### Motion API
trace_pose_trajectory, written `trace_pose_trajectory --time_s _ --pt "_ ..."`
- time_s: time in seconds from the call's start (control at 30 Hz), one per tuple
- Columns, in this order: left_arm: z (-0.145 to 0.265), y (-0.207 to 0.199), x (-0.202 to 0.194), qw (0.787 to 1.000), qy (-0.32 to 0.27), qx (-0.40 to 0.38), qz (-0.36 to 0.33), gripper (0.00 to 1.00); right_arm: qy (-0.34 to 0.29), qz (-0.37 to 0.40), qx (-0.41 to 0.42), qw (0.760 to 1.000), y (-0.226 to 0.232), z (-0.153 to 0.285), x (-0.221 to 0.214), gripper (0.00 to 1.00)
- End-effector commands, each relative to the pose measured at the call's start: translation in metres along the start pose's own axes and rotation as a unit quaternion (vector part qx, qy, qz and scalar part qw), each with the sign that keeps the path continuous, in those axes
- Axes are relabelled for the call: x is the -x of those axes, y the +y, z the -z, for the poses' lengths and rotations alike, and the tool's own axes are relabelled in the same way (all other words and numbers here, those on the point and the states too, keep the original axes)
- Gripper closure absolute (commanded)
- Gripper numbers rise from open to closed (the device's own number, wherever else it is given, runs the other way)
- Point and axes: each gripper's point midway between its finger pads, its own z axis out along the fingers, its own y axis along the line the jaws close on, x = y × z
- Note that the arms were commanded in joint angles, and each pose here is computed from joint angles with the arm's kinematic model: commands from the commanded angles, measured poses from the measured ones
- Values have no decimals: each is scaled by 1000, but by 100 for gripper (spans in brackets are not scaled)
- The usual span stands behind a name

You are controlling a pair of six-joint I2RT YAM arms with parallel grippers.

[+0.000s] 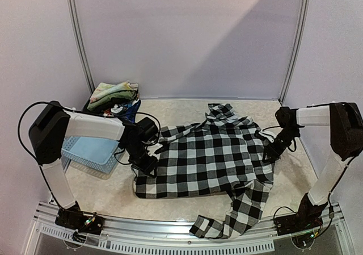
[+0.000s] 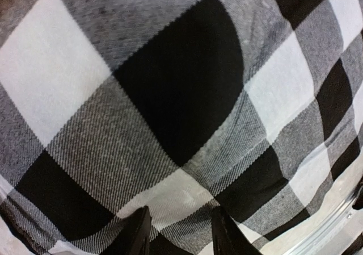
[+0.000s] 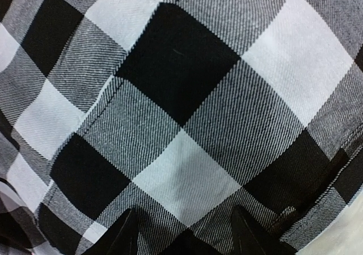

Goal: Fold and stack the mixed laundry pile
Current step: Move the flattened shirt to the center of the board, then smooth out the flattened shirt at the center of the board.

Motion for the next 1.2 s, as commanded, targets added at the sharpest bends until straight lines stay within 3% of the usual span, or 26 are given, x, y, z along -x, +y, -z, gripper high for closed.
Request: trace_pose_trajectory --time_s 0.0,0.3,0.43,0.53,0.67,0.93,1.17 --pt "-23 14 -29 998 30 20 48 63 82 3 -45 996 2 -5 -56 43" --pt "-33 5 -63 996 45 8 72 66 128 29 -116 984 -3 -3 -102 41" --pt "2 -5 -26 999 10 13 39 63 87 28 -112 989 -7 26 -69 40" --pt "54 0 28 997 -51 66 -3 52 13 39 -90 995 -3 67 -21 36" --pt "83 24 69 990 -69 123 -23 43 -77 58 -81 992 -6 115 37 31" --pt "83 12 133 981 -99 112 -122 39 -155 16 -12 988 -29 108 118 30" --pt "62 2 151 978 -69 82 -180 45 -144 -16 15 989 -44 74 132 31"
